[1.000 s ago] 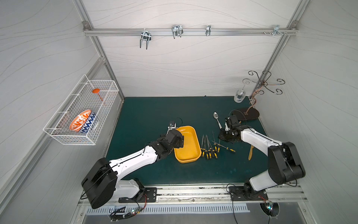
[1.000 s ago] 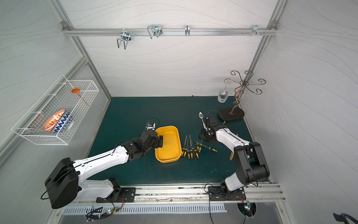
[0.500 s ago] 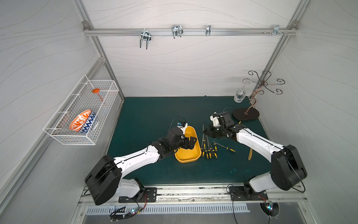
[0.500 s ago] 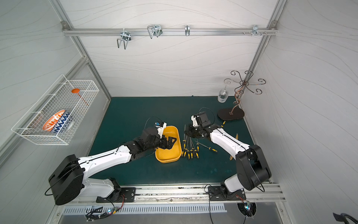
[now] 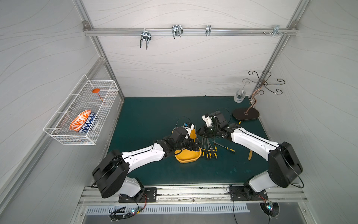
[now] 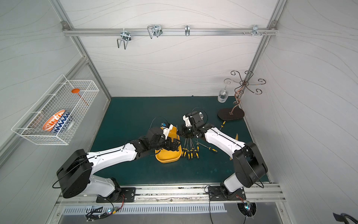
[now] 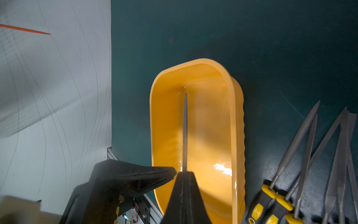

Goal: Put the file tool into the storage box
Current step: Place the file tool in the storage box.

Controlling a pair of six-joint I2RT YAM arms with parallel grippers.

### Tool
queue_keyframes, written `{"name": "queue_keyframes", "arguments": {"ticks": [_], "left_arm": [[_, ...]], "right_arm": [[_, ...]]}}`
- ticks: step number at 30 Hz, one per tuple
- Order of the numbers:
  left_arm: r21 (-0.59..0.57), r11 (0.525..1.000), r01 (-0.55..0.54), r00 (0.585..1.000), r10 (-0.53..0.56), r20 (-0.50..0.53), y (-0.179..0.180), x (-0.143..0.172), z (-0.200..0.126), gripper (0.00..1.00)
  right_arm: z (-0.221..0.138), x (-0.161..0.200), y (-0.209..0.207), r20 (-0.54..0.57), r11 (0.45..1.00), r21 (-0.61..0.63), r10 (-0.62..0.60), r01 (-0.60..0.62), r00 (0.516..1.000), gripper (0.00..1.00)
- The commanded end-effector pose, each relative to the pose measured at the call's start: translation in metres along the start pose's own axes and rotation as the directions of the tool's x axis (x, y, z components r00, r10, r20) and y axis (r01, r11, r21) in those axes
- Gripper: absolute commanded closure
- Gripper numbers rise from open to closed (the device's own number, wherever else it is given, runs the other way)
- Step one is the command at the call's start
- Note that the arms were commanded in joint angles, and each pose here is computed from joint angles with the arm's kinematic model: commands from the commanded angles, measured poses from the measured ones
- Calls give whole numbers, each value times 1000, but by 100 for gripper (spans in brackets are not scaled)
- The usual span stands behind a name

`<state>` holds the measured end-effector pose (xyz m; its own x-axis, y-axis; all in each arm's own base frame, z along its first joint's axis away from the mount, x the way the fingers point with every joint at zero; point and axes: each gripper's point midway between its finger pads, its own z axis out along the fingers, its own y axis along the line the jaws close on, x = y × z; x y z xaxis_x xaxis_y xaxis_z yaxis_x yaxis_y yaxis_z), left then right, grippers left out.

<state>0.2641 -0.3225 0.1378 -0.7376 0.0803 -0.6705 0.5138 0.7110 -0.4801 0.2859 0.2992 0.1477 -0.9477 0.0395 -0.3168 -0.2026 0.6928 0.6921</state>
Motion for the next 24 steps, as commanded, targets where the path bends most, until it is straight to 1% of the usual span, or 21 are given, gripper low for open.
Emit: {"name": "queue_keyframes", "arguments": {"ticks": [1, 2, 3, 5, 6, 7, 8, 10, 12, 14, 16, 17, 18, 19, 20, 22, 24], "left_arm": [[65, 998, -26, 999, 24, 42, -21, -22, 2, 11], [63, 998, -27, 999, 25, 35, -20, -20, 4, 16], [60, 998, -26, 999, 25, 27, -19, -19, 6, 25], [54, 998, -24, 1000, 24, 11, -17, -15, 10, 44], [48, 999, -22, 1000, 22, 4, -15, -13, 12, 56], [44, 999, -22, 1000, 22, -4, -13, -11, 14, 65], [38, 999, -24, 1000, 24, -8, -12, -9, 15, 69], [30, 999, -18, 1000, 19, -14, -8, -5, 17, 74], [15, 1000, -12, 1000, 13, -24, -3, 0, 18, 89], [-5, 1000, -8, 999, 7, -34, 2, 5, 19, 100], [-19, 1000, 1, 999, -2, -43, 6, 9, 19, 100], [-20, 1000, 4, 999, -5, -41, 7, 10, 18, 100], [-26, 1000, 9, 999, -11, -44, 8, 12, 18, 100], [-32, 999, 16, 999, -17, -45, 10, 14, 18, 100], [-39, 999, 21, 999, -23, -47, 12, 15, 18, 100], [-52, 998, 33, 998, -36, -52, 16, 20, 19, 100], [-64, 997, 45, 997, -49, -64, 21, 25, 23, 100]], "right_arm": [[1, -4, 12, 2, 999, -30, -24, 24, 1000, 100], [0, -5, 14, 5, 999, -34, -28, 28, 1000, 100], [0, -6, 16, 7, 999, -38, -30, 30, 1000, 100], [-3, -9, 20, 16, 998, -44, -35, 36, 999, 100], [-4, -10, 22, 19, 998, -47, -39, 40, 999, 100], [-5, -11, 23, 22, 998, -49, -42, 43, 999, 100], [-6, -11, 24, 23, 998, -50, -42, 44, 999, 100], [-7, -11, 25, 23, 998, -54, -43, 45, 999, 100], [-8, -10, 26, 22, 997, -56, -44, 45, 999, 100], [-8, -9, 25, 21, 998, -55, -43, 44, 999, 100], [-7, -10, 24, 22, 998, -48, -44, 45, 999, 100], [-8, -9, 24, 21, 998, -42, -46, 47, 999, 92], [-8, -10, 21, 20, 999, -27, -41, 42, 999, 78], [-8, -10, 18, 21, 999, -9, -38, 39, 999, 69], [-9, -11, 15, 27, 999, 8, -41, 40, 999, 64], [-10, -11, 6, 41, 998, 56, -41, 39, 998, 59], [-13, -10, -8, 44, 991, 131, -41, 35, 998, 58]]}}
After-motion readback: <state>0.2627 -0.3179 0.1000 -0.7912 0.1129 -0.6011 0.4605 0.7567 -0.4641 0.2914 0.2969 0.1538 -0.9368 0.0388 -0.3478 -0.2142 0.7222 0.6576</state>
